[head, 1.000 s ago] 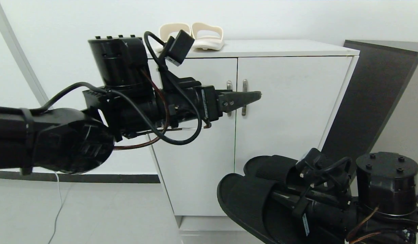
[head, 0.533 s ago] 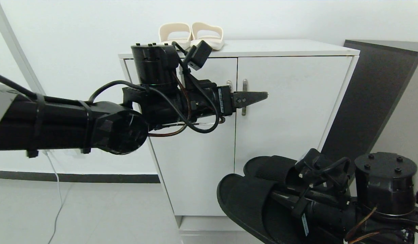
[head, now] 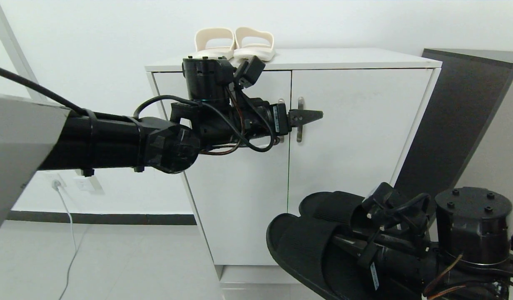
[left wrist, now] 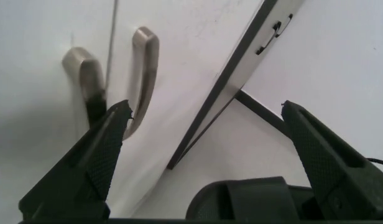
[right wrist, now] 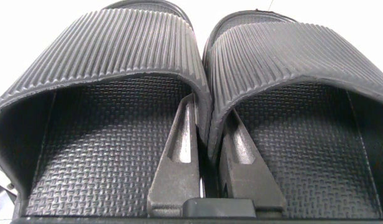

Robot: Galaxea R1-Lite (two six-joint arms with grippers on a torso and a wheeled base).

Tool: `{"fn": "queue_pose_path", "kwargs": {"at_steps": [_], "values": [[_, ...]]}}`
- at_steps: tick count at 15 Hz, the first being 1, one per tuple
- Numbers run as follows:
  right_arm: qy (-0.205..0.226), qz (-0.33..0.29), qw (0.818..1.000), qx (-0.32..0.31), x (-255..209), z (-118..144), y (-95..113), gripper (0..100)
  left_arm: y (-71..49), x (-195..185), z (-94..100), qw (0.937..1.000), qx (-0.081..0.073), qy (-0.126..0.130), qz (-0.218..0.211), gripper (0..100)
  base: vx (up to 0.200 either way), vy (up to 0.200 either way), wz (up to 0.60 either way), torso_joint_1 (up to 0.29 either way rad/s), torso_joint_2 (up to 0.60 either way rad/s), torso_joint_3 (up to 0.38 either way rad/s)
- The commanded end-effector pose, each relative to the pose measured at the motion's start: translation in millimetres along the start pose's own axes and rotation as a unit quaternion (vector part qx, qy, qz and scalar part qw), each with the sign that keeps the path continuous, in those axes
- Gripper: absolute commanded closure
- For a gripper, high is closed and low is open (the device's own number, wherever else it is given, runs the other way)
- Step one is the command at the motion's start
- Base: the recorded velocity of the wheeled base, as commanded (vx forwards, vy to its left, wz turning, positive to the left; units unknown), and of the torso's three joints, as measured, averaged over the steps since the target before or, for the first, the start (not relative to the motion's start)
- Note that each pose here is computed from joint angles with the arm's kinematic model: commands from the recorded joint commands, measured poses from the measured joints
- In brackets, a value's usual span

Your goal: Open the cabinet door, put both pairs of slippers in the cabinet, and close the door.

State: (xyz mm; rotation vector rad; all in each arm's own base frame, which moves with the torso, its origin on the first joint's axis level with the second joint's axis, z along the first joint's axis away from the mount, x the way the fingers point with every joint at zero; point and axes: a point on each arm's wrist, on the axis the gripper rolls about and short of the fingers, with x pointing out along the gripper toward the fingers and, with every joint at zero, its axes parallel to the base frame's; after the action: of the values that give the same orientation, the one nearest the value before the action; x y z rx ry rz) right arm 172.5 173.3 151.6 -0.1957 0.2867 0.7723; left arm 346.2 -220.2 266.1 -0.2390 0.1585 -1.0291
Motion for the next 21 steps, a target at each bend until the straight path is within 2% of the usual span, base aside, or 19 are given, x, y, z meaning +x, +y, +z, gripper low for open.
{"fn": "queue_pose_path", "kwargs": {"at_steps": [1, 5, 7, 10, 11, 13, 16, 19, 21], "values": [[0.001, 0.000, 1.000, 0.000, 1, 0, 0, 100, 5.4, 9, -0.1, 1.0000, 0.001, -0.003, 0.003, 0, 0.000, 0.000, 0.00, 0.000, 0.00, 0.000], [0.003, 0.001, 1.000, -0.001, 0, -1, 1, 100, 13.6, 25, -2.3, 0.9999, -0.003, 0.003, 0.009, 0, 0.000, 0.000, 0.00, 0.000, 0.00, 0.000], [0.005, 0.000, 1.000, -0.001, 0, -2, 0, 100, 13.9, 27, -4.5, 0.9999, -0.004, 0.005, 0.008, 0, 0.000, 0.000, 0.00, 0.000, 0.00, 0.000], [0.005, 0.001, 1.000, -0.001, 0, -3, 1, 100, 8.2, 27, -0.4, 1.0000, -0.004, 0.007, 0.004, 0, 0.000, 0.000, 0.00, 0.000, 0.00, 0.000], [0.005, 0.002, 1.000, -0.002, 0, -3, 1, 100, 8.5, 28, -1.0, 1.0000, -0.004, 0.008, 0.004, 100, 0.000, 0.000, 0.00, 0.000, 0.00, 0.000], [0.008, 0.004, 1.000, -0.002, 1, -4, 1, 100, 7.5, 29, -1.5, 0.9999, -0.005, 0.009, 0.000, 100, 0.000, 0.000, 0.00, 0.000, 0.00, 0.000], [0.012, 0.010, 1.000, -0.002, 3, -6, 2, 100, 7.5, 27, -1.5, 0.9998, -0.017, 0.009, 0.000, 100, 0.000, 0.000, 0.00, 0.000, 0.00, 0.000], [0.013, 0.023, 1.000, -0.002, -1, -7, 3, 100, 5.9, 24, -2.0, 0.9997, -0.022, 0.011, 0.002, 100, 0.000, 0.000, 0.00, 0.000, 0.00, 0.000], [0.010, 0.044, 0.999, -0.006, -6, -9, 6, 100, 0.4, 16, -3.3, 0.9996, -0.023, 0.016, 0.001, 100, 0.000, 0.000, 0.00, 0.000, 0.00, 0.000]]}}
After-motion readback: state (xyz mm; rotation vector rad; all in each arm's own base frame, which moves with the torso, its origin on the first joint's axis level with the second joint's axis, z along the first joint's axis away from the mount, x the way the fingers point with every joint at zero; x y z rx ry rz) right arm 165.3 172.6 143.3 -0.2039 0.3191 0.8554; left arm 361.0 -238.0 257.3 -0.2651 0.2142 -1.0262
